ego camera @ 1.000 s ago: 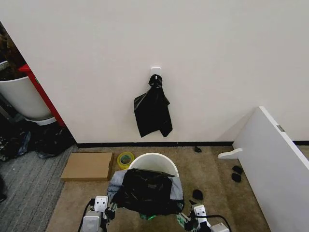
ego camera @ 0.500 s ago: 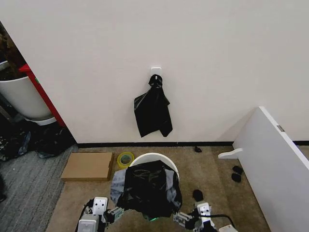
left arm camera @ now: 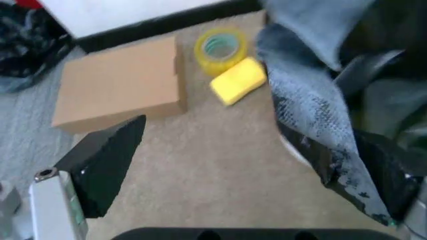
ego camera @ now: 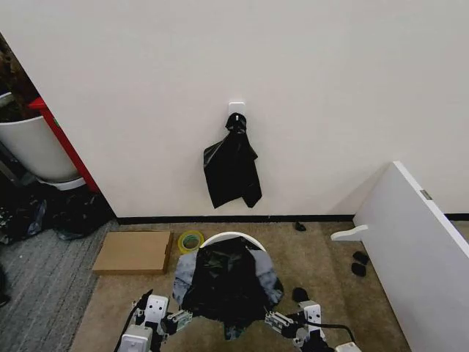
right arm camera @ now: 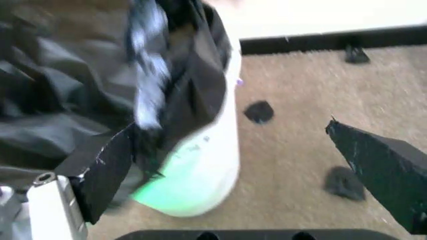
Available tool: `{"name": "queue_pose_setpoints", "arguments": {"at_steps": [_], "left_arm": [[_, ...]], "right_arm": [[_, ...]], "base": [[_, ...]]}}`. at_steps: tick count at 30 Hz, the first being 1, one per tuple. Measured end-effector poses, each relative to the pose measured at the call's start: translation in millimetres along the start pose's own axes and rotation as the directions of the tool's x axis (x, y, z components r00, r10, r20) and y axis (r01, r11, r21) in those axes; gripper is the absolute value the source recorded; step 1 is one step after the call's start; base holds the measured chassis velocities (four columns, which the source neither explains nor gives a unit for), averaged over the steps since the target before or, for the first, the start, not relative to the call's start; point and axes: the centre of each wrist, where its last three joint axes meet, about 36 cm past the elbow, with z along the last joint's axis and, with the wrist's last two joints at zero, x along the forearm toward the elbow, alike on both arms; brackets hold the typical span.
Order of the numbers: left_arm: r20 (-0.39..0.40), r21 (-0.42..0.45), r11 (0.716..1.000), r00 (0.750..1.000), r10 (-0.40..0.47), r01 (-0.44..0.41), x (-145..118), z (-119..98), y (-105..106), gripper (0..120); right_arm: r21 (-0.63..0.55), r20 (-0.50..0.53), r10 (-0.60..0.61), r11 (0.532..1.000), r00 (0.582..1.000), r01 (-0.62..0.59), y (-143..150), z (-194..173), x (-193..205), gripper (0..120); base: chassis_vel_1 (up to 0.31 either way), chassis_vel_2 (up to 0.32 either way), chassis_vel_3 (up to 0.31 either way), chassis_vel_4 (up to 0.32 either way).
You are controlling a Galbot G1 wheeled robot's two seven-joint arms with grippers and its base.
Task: Place the garbage bag over the trash bin.
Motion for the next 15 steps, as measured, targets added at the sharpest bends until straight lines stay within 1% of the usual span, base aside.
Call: {"name": "queue_pose_setpoints", "arguments": {"at_steps": [3,7,8,13,15], "left_arm": [[0.0,-0.008,0.999,0.999,-0.041,0.041,-15,17,1,100],[-0.018,0.004,0.998,0.998,-0.058,0.059,-26,33,-1,100],[-0.018,0.004,0.998,0.998,-0.058,0.059,-26,33,-1,100],[-0.034,0.012,0.998,0.998,-0.057,0.057,-35,49,-5,100],[-0.034,0.013,0.998,0.998,-0.057,0.058,-36,50,-5,100]], "right_arm": [[0.012,-0.012,0.022,1.0,1.0,-0.022,-2,10,-12,100],[0.033,-0.021,0.039,0.999,0.999,-0.038,-5,22,-26,100],[0.033,-0.021,0.039,0.999,0.999,-0.038,-5,22,-26,100],[0.068,-0.035,0.049,0.997,0.998,-0.046,-7,35,-38,100],[0.075,-0.037,0.05,0.996,0.998,-0.047,-8,36,-39,100]], "base": [[0.0,0.0,0.0,0.0],[0.0,0.0,0.0,0.0],[0.0,0.0,0.0,0.0],[0.0,0.0,0.0,0.0],[0.0,0.0,0.0,0.0]]}}
